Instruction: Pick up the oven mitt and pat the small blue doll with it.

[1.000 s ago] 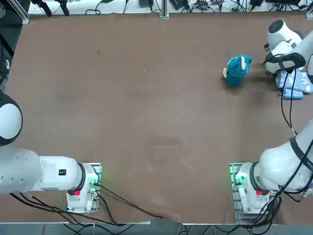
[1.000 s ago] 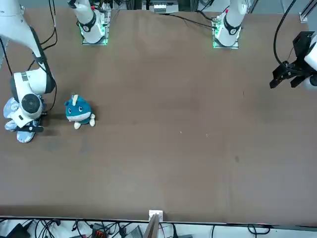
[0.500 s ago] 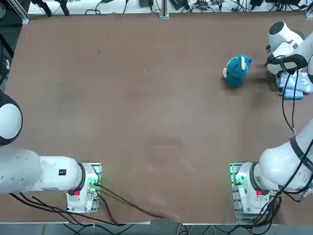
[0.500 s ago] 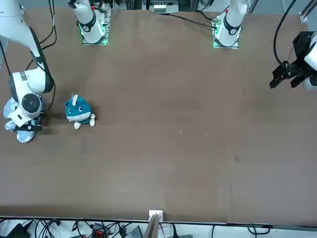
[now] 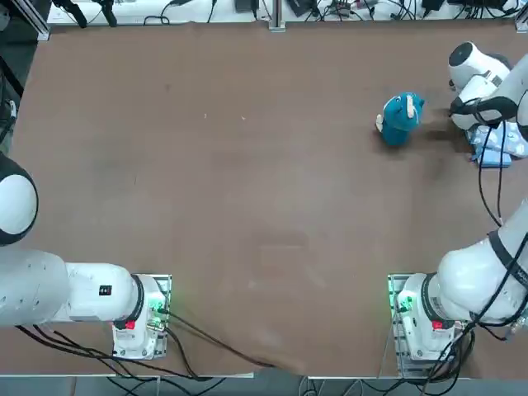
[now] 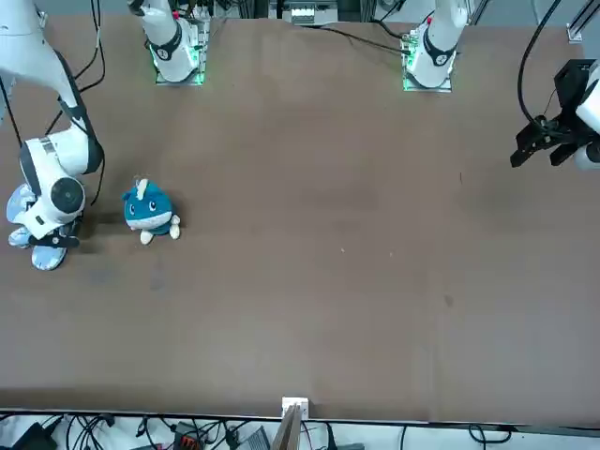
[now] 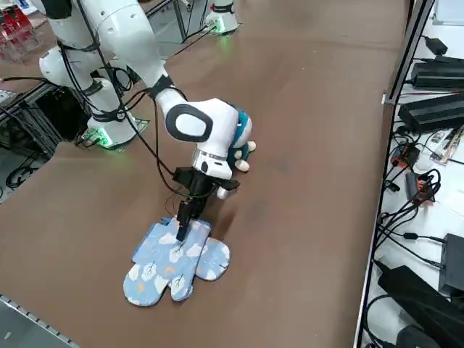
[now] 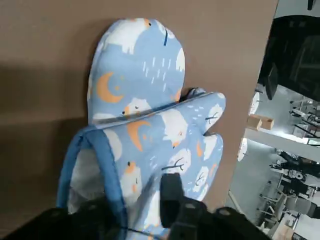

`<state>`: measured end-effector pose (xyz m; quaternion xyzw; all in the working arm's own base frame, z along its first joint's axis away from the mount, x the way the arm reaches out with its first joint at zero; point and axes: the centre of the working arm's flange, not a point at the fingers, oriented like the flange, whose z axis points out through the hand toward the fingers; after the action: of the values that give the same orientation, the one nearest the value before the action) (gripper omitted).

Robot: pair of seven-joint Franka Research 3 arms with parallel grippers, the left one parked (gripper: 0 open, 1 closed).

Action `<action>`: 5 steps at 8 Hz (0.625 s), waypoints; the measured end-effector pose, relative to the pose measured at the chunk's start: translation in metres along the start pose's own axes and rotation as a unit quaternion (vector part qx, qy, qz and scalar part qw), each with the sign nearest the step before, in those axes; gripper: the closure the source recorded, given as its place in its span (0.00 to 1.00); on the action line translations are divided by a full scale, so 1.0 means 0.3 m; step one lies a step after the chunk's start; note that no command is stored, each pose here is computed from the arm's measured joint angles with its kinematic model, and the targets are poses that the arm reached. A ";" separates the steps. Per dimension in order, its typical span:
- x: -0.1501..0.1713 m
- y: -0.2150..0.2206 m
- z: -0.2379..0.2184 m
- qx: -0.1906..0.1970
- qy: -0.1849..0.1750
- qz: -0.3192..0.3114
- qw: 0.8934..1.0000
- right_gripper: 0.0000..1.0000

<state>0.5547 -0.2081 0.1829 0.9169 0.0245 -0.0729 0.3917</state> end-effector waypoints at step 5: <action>0.065 0.097 -0.120 -0.017 0.029 0.025 0.999 0.96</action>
<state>0.5811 -0.2024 0.2252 0.9122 0.0142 -0.0358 0.4080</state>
